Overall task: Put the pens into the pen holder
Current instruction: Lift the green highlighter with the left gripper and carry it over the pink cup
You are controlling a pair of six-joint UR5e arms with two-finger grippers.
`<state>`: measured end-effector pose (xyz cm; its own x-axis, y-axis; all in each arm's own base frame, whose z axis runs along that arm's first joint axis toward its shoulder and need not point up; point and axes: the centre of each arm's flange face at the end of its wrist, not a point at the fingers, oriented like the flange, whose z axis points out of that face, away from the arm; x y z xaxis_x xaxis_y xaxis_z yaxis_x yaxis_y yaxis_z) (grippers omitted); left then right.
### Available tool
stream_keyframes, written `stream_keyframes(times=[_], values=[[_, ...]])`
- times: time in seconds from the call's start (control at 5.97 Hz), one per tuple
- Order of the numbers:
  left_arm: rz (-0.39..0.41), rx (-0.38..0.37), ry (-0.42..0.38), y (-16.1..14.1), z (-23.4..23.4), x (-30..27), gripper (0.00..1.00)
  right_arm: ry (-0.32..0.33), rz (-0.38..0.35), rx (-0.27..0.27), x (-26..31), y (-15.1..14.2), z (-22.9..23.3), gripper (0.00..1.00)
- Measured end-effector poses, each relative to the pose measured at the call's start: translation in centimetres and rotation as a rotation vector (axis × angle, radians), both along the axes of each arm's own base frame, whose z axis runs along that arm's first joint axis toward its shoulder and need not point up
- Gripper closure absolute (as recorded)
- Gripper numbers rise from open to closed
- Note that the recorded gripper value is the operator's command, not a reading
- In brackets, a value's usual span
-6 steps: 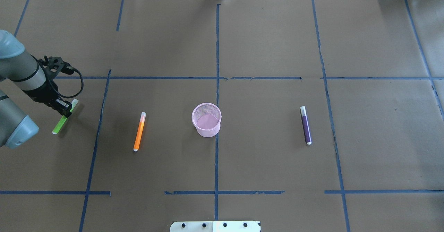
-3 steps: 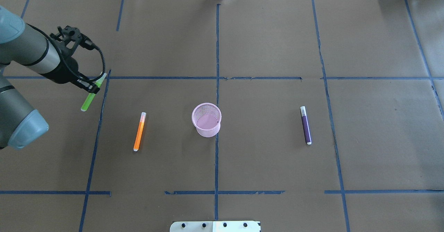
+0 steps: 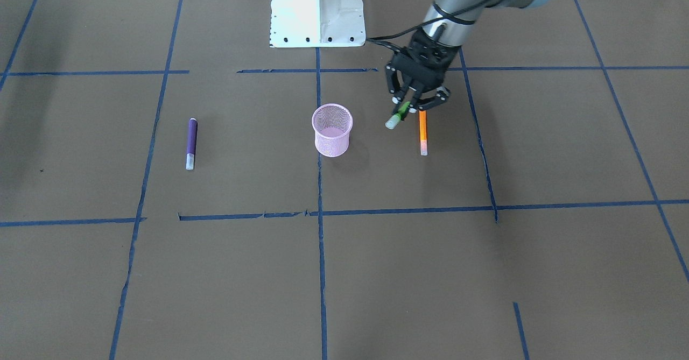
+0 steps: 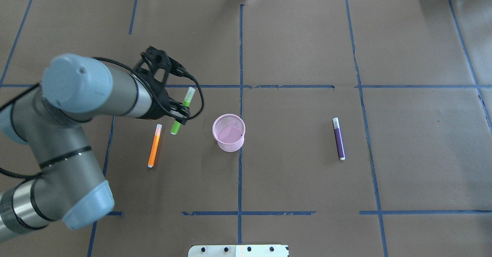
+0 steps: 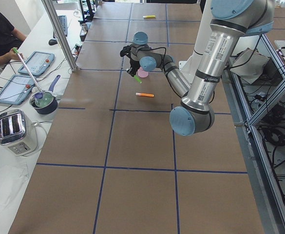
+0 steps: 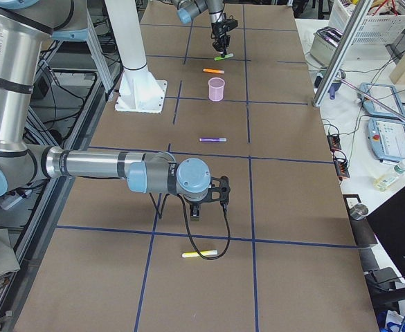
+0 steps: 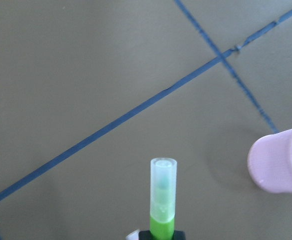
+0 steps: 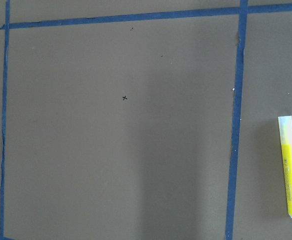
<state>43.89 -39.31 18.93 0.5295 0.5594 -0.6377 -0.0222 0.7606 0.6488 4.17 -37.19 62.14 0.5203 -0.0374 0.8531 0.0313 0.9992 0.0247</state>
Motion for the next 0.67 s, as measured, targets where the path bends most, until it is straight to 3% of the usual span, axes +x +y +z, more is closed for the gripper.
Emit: stream_keyframes(times=[0.34,0.5,0.67], values=[[-0.160,0.068,0.155,5.5,-2.6,6.2,1.00,-0.001,0.000,-0.007,0.0,0.0,0.3,0.00],[-0.223,0.094,0.188,6.4,-2.4,8.2,0.94,-0.003,0.000,-0.009,0.0,0.0,0.4,0.00],[-0.246,0.104,0.201,6.5,-2.0,9.1,0.59,-0.005,0.000,-0.009,0.0,0.0,0.4,0.00]])
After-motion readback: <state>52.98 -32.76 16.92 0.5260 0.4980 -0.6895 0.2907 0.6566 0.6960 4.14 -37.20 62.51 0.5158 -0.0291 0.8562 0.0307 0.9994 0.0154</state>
